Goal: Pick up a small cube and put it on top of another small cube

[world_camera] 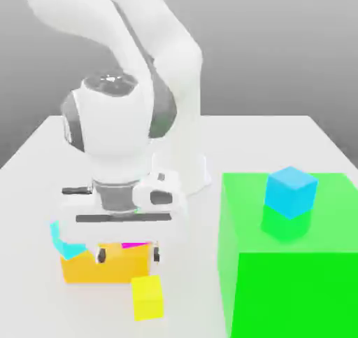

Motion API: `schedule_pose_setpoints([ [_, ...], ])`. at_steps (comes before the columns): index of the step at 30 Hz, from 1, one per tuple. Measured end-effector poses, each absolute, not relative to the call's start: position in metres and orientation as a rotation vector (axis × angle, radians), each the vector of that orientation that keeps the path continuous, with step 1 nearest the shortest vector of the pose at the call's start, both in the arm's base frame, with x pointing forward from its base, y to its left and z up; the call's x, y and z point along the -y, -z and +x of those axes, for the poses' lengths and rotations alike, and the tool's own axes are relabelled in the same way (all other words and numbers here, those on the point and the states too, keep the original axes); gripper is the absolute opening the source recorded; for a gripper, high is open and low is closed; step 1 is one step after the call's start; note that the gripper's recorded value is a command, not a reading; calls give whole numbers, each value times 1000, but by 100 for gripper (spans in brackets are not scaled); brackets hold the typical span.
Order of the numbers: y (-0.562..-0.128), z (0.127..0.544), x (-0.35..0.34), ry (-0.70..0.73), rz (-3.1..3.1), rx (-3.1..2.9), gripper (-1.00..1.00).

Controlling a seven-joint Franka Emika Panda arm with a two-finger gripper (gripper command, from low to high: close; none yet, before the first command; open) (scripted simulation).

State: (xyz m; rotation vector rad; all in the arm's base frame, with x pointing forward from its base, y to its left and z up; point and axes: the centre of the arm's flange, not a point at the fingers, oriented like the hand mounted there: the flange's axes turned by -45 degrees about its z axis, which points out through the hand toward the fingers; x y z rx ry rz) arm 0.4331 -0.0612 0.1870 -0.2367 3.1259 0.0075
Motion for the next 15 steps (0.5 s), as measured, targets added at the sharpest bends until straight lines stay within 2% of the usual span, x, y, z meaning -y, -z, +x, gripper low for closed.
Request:
schedule_pose_setpoints([
  [3, -144, 433, 58, -3, -271, -3127, 0],
  [4, -135, 432, 57, -2, -275, -3128, -100],
  [10, -130, 432, 57, 4, -278, -3127, -100],
  [15, -186, 432, 57, 3, -274, -3126, -100],
])
